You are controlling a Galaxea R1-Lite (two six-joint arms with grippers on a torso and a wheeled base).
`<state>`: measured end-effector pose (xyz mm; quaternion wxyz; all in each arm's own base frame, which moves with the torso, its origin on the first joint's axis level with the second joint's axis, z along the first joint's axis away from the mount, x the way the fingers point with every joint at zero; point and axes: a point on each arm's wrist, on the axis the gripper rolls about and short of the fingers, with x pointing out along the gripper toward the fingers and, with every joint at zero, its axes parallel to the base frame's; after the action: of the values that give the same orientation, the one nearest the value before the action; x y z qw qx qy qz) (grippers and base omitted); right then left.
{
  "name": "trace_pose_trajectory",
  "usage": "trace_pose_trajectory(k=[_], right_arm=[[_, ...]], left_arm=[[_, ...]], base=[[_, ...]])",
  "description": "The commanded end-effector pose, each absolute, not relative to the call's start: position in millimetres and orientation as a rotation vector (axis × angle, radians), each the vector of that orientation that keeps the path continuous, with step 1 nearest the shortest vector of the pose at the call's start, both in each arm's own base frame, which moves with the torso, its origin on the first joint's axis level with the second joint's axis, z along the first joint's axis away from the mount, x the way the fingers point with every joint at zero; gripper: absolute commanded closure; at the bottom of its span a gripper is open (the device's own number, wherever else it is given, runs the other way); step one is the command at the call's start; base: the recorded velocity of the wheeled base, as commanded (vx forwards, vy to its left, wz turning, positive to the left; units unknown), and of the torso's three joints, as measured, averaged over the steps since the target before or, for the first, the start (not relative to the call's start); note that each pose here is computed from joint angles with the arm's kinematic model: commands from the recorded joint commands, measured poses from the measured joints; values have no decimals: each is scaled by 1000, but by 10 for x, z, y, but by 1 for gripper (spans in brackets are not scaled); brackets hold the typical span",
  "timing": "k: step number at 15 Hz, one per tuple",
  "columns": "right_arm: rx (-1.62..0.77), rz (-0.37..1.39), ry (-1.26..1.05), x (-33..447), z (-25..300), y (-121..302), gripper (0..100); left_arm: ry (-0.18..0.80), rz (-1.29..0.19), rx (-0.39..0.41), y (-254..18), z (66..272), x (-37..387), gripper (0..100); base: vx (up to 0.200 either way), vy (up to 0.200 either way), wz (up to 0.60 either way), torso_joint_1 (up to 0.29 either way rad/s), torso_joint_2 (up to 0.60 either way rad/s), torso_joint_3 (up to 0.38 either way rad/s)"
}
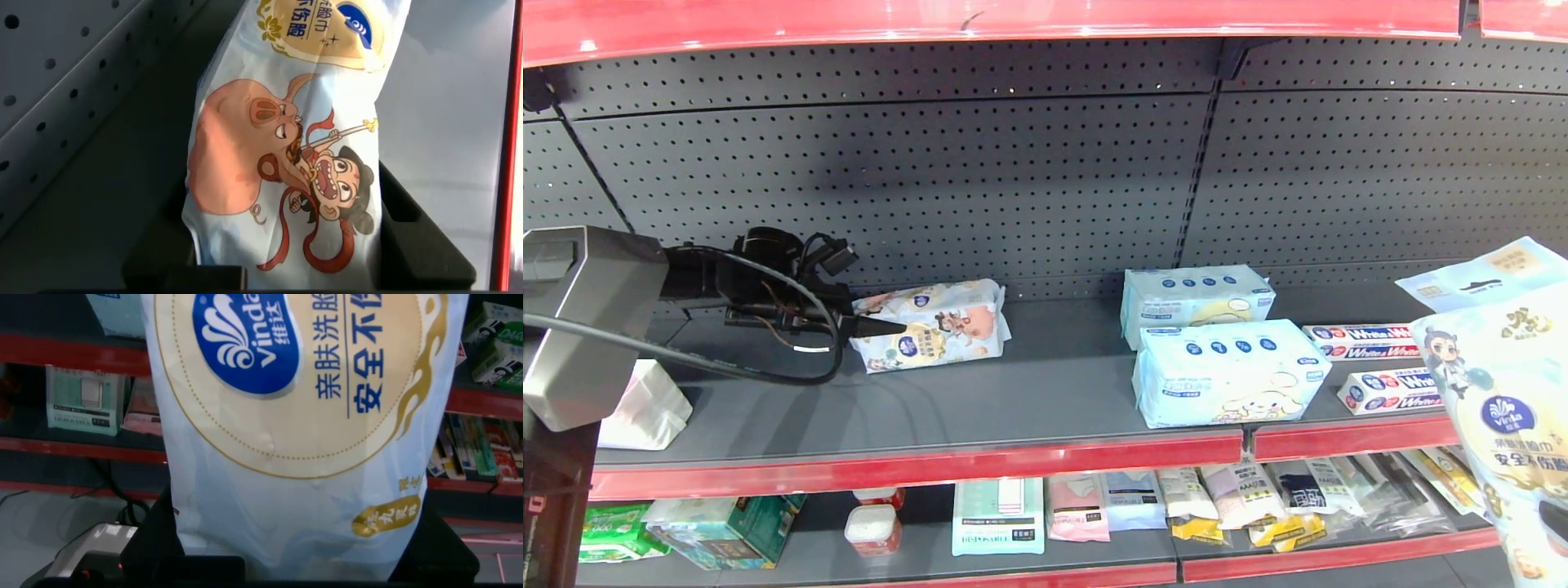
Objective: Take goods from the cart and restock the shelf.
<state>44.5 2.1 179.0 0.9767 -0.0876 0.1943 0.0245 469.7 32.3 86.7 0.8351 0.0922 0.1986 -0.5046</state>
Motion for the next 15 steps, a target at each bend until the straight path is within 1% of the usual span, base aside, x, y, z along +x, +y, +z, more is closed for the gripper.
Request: trace_pose_trajectory(k=[1,2,3,5,7,8,10,13,14,15], right_arm=[[-178,50,390,443,1794,21,100],[-178,50,388,441,1794,21,100],[-177,48,390,441,1790,20,100],[-177,48,393,440,1781,20,100],[-177,48,393,440,1781,20,100],[-177,48,393,443,1785,21,100],[-177,48,390,443,1794,21,100],[-178,47,390,443,1794,20,100],[-179,49,391,446,1793,21,100],[-183,50,391,446,1793,21,100]], left_arm=[[406,-1066,208,342,925,4683,100],[401,-1095,182,366,1111,4562,100],[390,-1112,180,364,1195,4504,100],[365,-1110,212,428,1272,4418,100],[369,-1105,198,475,1308,4327,100],[378,-1102,192,498,1304,4262,100],[385,-1109,199,584,1176,4123,100],[398,-1108,189,623,1105,3970,100],[382,-1101,205,641,1057,3966,100],[368,-1094,219,654,962,3940,100]], base=[[0,0,0,0,0,0],[0,0,0,0,0,0],[0,0,0,0,0,0],[0,0,0,0,0,0],[0,0,0,0,0,0],[0,0,0,0,0,0],[0,0,0,0,0,0],[0,0,0,0,0,0],[0,0,0,0,0,0],[0,0,0,0,0,0]])
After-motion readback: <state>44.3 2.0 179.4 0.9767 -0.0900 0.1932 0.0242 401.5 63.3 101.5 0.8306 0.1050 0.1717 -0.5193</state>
